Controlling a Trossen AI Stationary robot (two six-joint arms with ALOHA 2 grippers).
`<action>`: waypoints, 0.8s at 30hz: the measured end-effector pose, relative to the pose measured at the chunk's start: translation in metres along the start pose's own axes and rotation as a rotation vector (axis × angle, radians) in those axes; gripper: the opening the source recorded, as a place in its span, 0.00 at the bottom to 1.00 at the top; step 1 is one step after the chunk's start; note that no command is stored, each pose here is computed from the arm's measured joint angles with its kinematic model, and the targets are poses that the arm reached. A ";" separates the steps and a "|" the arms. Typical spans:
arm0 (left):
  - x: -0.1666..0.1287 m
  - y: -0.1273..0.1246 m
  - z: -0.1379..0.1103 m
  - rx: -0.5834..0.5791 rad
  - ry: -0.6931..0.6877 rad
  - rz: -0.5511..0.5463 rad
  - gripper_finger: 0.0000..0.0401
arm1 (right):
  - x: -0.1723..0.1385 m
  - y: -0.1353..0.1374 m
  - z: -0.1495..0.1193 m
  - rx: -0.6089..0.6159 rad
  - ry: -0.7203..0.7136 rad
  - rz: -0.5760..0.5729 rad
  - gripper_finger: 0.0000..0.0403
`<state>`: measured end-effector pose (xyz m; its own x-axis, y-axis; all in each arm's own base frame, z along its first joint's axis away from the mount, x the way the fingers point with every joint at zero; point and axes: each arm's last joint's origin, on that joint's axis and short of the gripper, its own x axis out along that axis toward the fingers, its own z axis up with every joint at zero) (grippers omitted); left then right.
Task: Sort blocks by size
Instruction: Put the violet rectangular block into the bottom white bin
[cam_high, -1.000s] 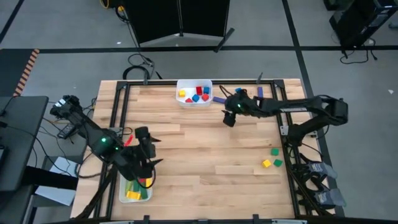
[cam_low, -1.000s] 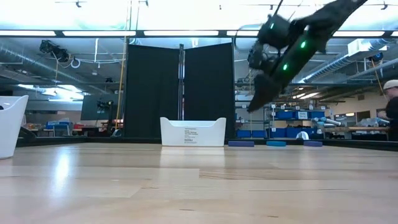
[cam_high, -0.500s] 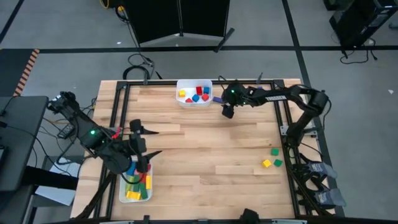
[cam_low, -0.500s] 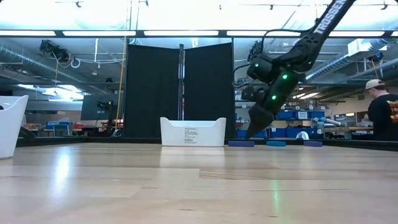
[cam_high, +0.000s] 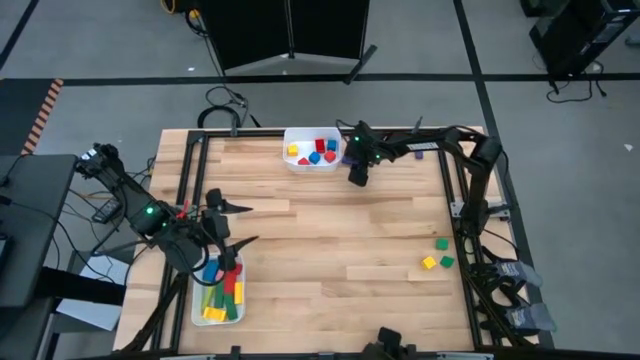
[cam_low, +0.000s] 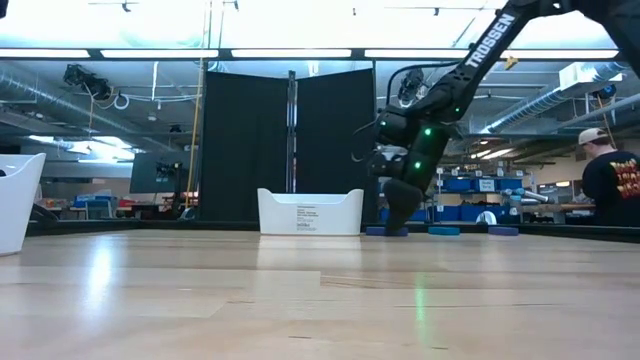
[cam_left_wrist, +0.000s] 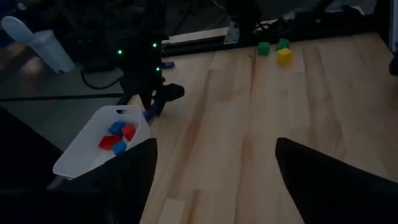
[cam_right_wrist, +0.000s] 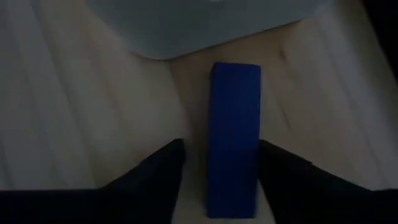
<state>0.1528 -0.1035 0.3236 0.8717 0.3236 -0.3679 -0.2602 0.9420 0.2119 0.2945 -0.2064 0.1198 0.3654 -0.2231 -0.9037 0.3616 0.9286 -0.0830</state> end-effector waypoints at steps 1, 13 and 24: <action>0.000 0.001 -0.001 -0.002 -0.004 0.006 0.83 | 0.002 0.001 -0.001 0.008 0.014 0.004 0.47; -0.003 0.006 0.000 -0.021 -0.030 0.038 0.83 | -0.020 0.036 -0.002 0.056 0.105 0.053 0.29; -0.011 0.015 0.015 -0.139 -0.158 0.124 0.83 | -0.056 0.162 0.013 -0.108 -0.138 0.238 0.29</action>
<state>0.1456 -0.0937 0.3445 0.8809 0.4298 -0.1980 -0.4145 0.9027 0.1156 0.3440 -0.0476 0.1624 0.5452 -0.0267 -0.8379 0.1610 0.9842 0.0734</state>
